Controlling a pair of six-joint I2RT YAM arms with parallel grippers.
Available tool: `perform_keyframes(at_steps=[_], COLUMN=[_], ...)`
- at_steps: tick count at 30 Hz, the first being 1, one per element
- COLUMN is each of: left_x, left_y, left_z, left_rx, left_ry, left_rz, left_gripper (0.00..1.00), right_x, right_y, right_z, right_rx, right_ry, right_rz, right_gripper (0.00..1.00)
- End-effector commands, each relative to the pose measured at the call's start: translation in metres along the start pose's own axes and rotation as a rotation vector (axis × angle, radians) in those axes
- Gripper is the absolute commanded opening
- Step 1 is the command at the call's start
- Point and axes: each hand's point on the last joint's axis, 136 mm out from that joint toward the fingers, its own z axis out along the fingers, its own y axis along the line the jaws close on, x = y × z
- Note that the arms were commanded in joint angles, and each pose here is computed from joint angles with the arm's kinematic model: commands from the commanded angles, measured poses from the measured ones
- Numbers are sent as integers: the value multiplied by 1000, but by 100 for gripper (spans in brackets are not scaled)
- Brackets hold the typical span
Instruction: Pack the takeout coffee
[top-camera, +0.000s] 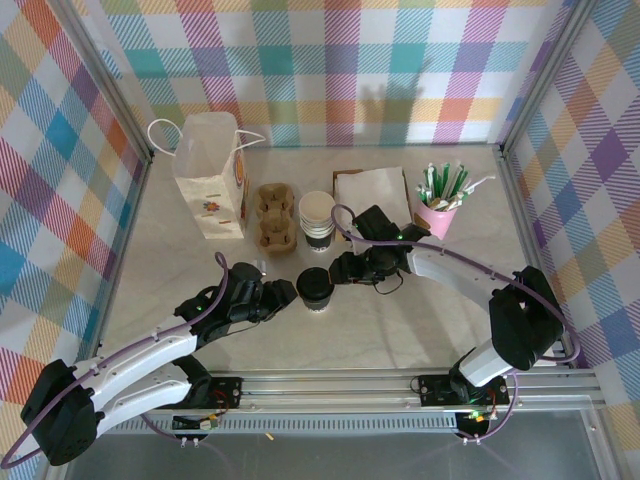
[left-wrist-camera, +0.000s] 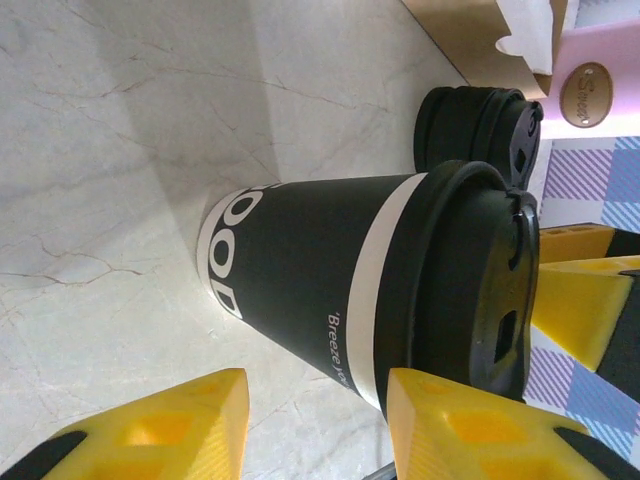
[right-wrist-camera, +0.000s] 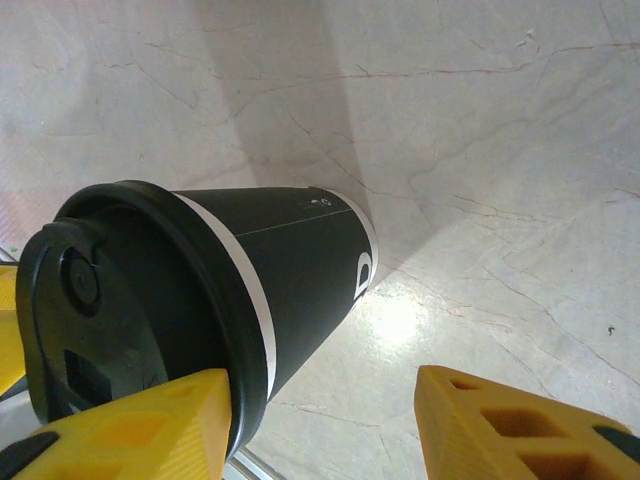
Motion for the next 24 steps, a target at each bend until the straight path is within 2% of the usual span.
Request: perform_keyframes(at_steps=[1, 24], left_x=[3, 4], left_y=[-5, -7], left_z=[-3, -1], left_rx=[42, 95], left_ry=[5, 0], left_rz=[-10, -37], left_gripper=[41, 43], right_x=[3, 6], right_y=[-4, -6], right_z=[6, 12], right_rx=[-10, -13], right_ry=[20, 46], right_rz=[29, 47], right_gripper=[51, 51])
